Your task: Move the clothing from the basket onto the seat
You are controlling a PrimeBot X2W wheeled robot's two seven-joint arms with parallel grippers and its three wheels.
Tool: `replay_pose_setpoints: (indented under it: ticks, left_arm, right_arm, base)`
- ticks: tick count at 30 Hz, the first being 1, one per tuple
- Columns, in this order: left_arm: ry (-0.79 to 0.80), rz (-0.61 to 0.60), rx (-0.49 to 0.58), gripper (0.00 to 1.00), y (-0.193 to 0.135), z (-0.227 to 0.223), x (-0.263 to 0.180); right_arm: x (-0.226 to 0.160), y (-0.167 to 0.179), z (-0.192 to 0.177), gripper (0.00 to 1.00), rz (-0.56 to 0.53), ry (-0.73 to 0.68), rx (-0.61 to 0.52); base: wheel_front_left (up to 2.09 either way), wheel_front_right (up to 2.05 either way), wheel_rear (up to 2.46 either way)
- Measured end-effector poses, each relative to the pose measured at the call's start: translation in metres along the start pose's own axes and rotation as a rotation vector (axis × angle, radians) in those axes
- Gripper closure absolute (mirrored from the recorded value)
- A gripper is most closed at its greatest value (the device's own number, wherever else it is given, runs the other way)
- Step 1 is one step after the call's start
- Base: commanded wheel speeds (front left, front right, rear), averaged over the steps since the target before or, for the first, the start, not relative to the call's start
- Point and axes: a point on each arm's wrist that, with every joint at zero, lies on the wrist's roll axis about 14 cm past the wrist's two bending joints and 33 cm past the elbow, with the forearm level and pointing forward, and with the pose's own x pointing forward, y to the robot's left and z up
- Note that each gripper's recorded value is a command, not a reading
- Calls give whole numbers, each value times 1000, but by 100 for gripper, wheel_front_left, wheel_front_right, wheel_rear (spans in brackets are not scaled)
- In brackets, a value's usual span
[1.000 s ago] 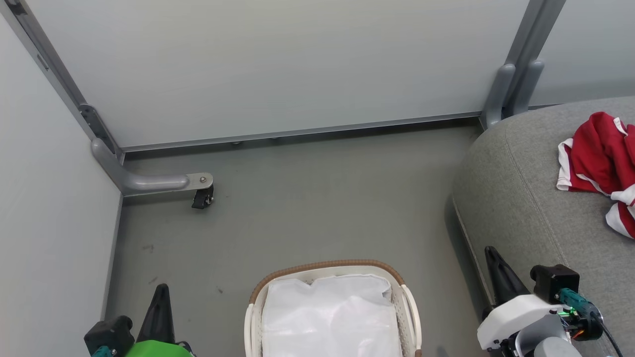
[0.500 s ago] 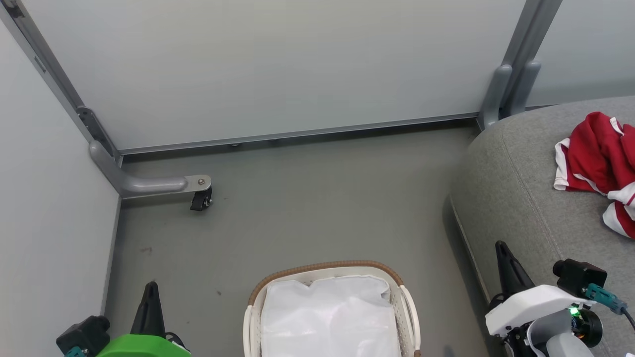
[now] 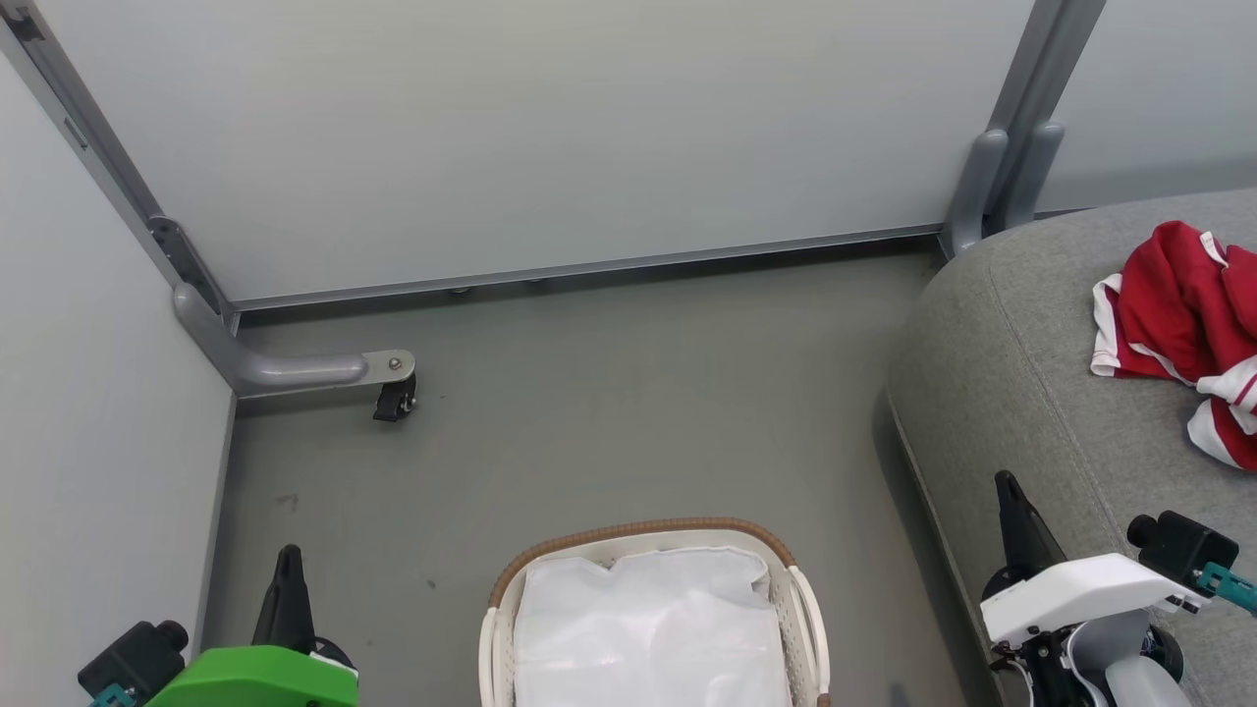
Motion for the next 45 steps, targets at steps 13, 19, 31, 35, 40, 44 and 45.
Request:
replay_pose_setpoints:
  ticks: [13,19,31,35,40,44,45]
  left_arm:
    - [-13,-12,-161,100,-7,9,6]
    - [-13,-19,-226,100,-9,12,8]
    - [-16,-45,-352,100,-17,19,12]
    - [-16,-52,-394,100,-20,21,13]
    - [-13,-60,-435,100,-22,22,14]
    - [-15,-70,-472,100,-24,25,16]
    - [-15,-73,-482,100,-25,26,16]
  right_arm:
    - [0,-2,7,100,-10,-10,174]
    - [-1,-2,10,100,-11,-14,246]
    - [-1,-2,17,100,-8,-23,382]
    - [-2,-2,19,100,-5,-27,424]
    - [-2,-2,21,100,-1,-30,474]
    - [-2,-1,23,100,4,-30,512]
    - [-2,-1,23,100,4,-33,523]
  base:
    - [0,0,0]
    - [0,0,0]
    - [0,0,0]
    - [0,0,0]
    - [0,0,0]
    - [0,0,0]
    - [0,0,0]
